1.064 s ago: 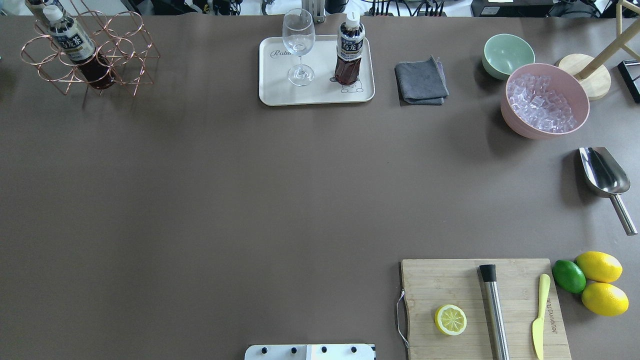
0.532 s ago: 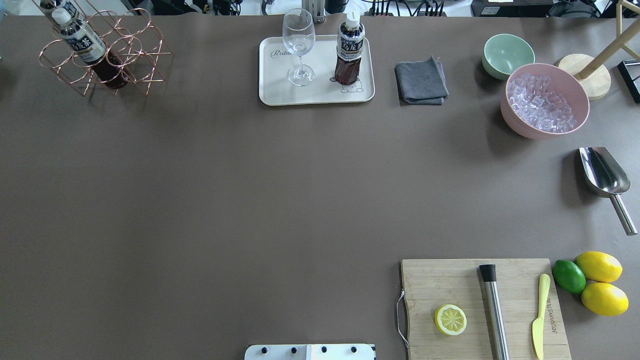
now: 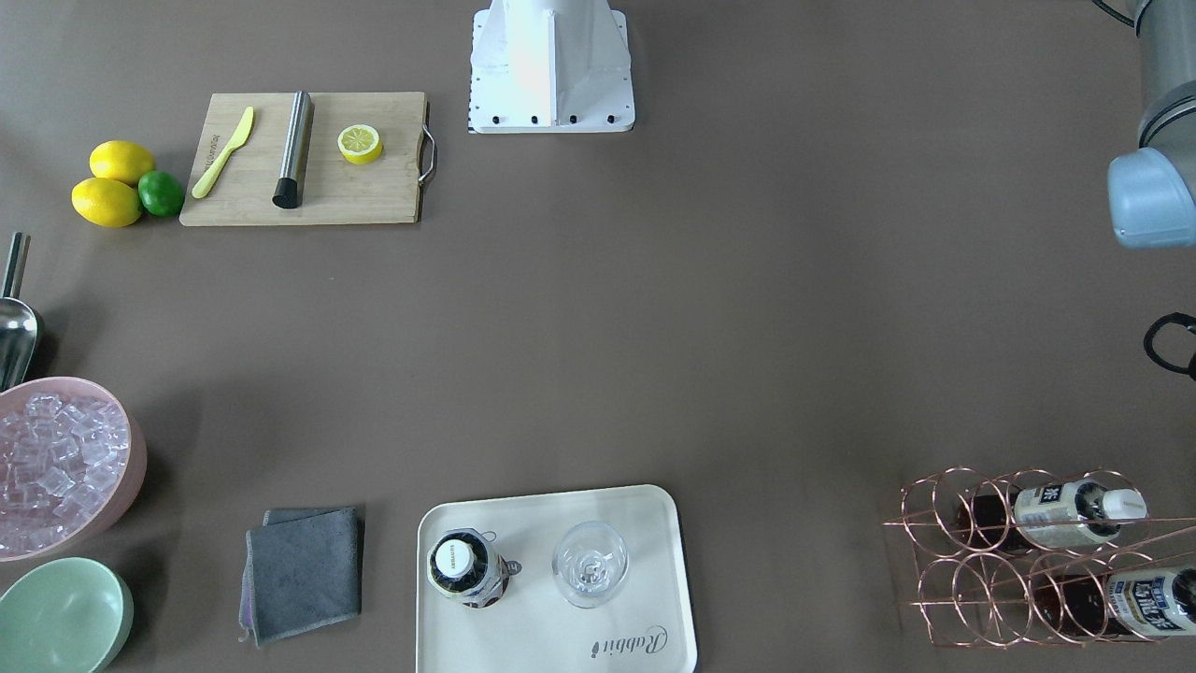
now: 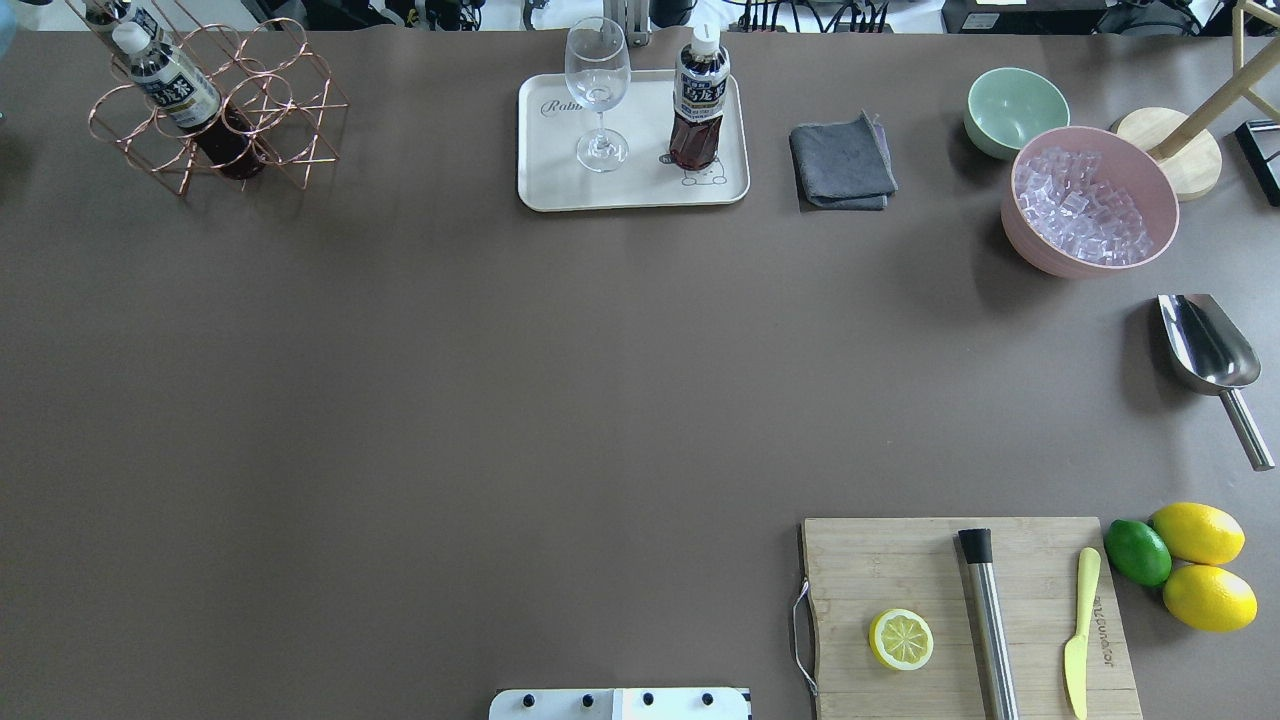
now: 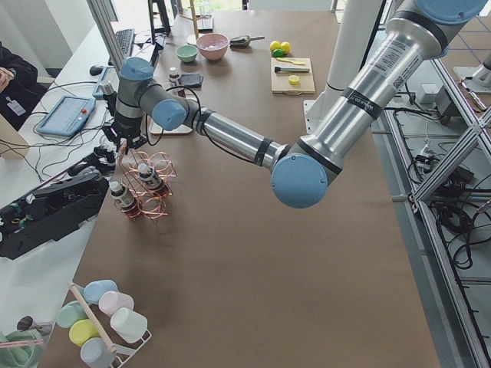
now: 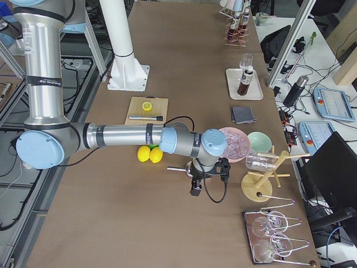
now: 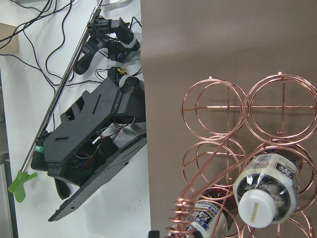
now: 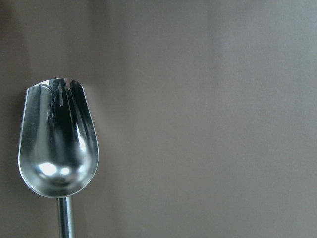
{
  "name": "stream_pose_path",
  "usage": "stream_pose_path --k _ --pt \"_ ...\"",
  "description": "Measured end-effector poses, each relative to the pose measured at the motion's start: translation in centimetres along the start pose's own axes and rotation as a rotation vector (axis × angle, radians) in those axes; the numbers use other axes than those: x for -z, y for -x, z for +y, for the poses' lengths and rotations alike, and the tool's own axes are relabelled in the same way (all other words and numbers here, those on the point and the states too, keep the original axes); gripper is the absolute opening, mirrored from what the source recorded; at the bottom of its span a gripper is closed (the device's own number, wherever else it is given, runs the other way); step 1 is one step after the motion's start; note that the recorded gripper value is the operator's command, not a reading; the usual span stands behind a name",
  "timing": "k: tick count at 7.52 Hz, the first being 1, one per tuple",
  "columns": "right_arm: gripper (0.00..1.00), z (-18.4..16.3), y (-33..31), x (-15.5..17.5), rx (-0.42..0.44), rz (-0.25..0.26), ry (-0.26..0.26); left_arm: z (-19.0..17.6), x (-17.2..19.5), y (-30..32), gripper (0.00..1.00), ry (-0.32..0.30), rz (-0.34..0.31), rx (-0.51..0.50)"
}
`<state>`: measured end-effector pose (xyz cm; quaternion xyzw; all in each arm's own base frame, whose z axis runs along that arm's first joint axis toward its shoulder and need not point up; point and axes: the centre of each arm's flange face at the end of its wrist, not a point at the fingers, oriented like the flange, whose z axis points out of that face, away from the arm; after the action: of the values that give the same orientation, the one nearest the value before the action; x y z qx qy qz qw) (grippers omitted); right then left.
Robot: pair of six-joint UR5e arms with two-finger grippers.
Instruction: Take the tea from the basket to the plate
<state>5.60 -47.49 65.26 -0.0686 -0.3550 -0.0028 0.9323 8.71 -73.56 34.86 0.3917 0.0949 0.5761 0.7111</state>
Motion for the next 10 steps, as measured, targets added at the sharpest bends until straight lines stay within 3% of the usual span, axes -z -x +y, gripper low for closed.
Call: stream_pose_path --k 7,9,10 --pt "0.99 0.7 -1.5 -0.5 -0.035 0.009 0.01 -0.8 0.5 -0.5 0.98 -0.02 -0.012 0.029" --pt "0.99 0.7 -1.5 -0.4 -0.038 0.009 0.008 -1.3 4.6 0.1 0.98 -0.056 -0.078 0.161" --pt "0.99 0.7 -1.5 -0.4 -0.041 0.009 0.007 -1.2 7.0 -0.3 0.98 -0.085 -0.107 0.344"
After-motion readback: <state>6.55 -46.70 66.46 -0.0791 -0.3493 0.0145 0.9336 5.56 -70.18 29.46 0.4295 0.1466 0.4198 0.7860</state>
